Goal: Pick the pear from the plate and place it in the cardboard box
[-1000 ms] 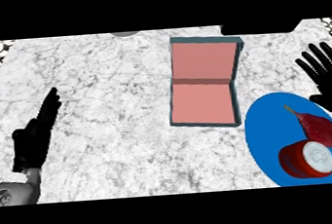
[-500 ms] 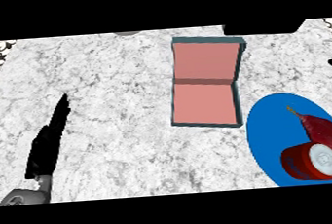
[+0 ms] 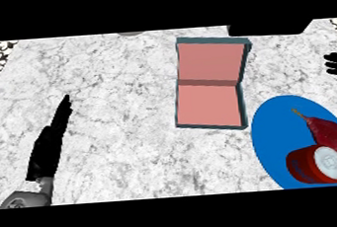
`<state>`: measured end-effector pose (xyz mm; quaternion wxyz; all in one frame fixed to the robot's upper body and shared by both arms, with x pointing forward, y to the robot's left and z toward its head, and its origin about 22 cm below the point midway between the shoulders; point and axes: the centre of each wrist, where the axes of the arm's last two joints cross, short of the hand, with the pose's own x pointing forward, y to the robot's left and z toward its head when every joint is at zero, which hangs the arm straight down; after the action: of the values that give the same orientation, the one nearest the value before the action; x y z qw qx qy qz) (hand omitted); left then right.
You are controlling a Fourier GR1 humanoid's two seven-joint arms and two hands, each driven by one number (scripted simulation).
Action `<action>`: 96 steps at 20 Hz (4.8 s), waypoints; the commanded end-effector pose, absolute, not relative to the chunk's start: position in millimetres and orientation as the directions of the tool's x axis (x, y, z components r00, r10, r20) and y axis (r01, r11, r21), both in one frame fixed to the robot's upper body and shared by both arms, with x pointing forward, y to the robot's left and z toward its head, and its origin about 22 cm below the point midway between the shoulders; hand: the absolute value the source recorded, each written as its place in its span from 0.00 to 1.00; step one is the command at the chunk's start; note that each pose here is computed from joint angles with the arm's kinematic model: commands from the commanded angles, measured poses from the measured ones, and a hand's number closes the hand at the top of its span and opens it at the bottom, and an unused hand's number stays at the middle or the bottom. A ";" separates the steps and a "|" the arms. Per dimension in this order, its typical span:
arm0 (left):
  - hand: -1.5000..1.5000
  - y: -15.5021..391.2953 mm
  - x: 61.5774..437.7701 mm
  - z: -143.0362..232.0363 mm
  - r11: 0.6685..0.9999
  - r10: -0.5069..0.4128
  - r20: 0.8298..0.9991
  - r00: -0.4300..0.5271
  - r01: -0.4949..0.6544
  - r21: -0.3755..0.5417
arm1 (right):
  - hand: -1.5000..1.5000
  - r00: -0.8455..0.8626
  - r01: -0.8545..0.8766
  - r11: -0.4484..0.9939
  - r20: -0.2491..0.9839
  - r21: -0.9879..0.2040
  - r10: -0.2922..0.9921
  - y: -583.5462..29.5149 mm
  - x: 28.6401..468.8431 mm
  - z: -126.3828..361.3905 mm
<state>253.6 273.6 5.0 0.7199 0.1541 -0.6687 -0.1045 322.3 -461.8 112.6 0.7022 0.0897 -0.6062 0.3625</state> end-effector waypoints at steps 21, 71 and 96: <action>0.50 281.2 246.1 8.0 0.931 -0.354 0.930 0.098 -0.061 0.361 | 0.00 -0.073 -0.801 0.480 0.855 -0.357 0.514 -448.7 320.7 53.0; 0.50 270.5 252.5 18.5 0.930 -0.367 0.929 0.046 -0.012 0.367 | 1.00 -0.562 -0.296 0.065 0.229 -0.953 0.795 -406.1 394.4 101.1; 0.50 283.3 251.1 15.0 0.927 -0.362 0.927 0.098 -0.065 0.369 | 1.00 -0.805 -0.366 0.496 0.535 -0.788 0.257 -349.0 447.4 179.8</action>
<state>253.0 277.1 13.5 0.7208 0.1571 -0.6665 -0.1072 442.4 -363.7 176.3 0.3451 -0.1061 -0.7803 0.5106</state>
